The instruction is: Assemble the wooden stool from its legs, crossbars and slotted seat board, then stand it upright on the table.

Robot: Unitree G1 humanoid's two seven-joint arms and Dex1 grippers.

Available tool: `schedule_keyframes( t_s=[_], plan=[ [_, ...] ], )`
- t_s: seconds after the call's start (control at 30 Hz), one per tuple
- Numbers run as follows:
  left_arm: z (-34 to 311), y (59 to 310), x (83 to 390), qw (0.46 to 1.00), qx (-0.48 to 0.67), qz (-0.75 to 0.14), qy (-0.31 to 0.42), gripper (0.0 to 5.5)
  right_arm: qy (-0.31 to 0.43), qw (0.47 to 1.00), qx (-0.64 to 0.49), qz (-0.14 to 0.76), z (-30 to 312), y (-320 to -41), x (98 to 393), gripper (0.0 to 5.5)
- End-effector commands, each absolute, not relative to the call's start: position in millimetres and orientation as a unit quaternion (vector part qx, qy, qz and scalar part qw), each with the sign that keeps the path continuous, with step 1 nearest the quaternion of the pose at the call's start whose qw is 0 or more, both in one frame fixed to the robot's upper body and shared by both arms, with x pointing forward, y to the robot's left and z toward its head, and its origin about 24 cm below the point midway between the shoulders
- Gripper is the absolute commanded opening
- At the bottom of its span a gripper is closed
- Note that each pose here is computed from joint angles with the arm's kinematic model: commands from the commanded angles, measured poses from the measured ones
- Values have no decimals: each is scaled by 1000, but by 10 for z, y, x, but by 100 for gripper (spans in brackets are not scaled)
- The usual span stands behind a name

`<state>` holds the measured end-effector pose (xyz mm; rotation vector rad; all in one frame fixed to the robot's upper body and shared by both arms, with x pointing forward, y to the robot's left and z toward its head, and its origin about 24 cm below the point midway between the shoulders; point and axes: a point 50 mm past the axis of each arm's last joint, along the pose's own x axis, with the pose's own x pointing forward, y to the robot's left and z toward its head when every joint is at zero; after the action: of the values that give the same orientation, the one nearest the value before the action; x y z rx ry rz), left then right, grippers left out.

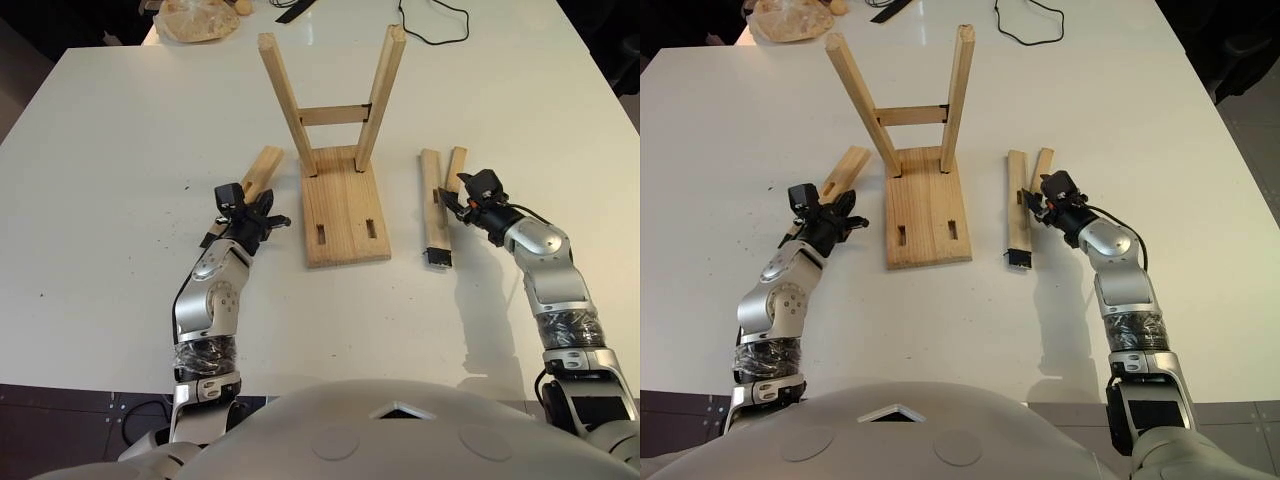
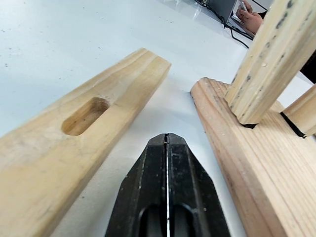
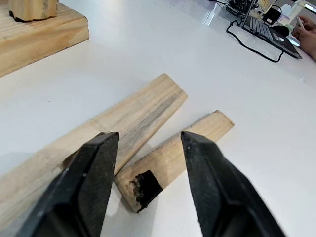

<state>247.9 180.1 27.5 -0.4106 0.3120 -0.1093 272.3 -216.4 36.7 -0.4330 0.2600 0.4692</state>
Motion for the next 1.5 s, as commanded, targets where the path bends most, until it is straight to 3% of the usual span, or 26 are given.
schedule_keyframes(
  t_s=[0.03, 0.23, 0.73, 1.13, 1.5],
  plan=[
    [252, 1830, 2470, 966, -203, -48, 155, 0, 125, 944, -233, 196, 383, -2302, 2782, 231],
    [209, 1784, 2444, 963, -209, -49, 161, 0, 125, 953, -208, 180, 395, -2360, 2808, 231],
    [130, 1759, 2453, 960, -216, -49, 169, 0, 153, 941, -203, 222, 246, -2162, 2715, 231],
    [88, 1767, 2395, 959, -223, -41, 172, 0, 197, 956, -153, 152, 201, -2318, 2564, 231],
    [67, 1748, 2398, 958, -226, -40, 173, 0, 220, 957, -82, 172, 181, -2258, 2756, 231]
  ],
)
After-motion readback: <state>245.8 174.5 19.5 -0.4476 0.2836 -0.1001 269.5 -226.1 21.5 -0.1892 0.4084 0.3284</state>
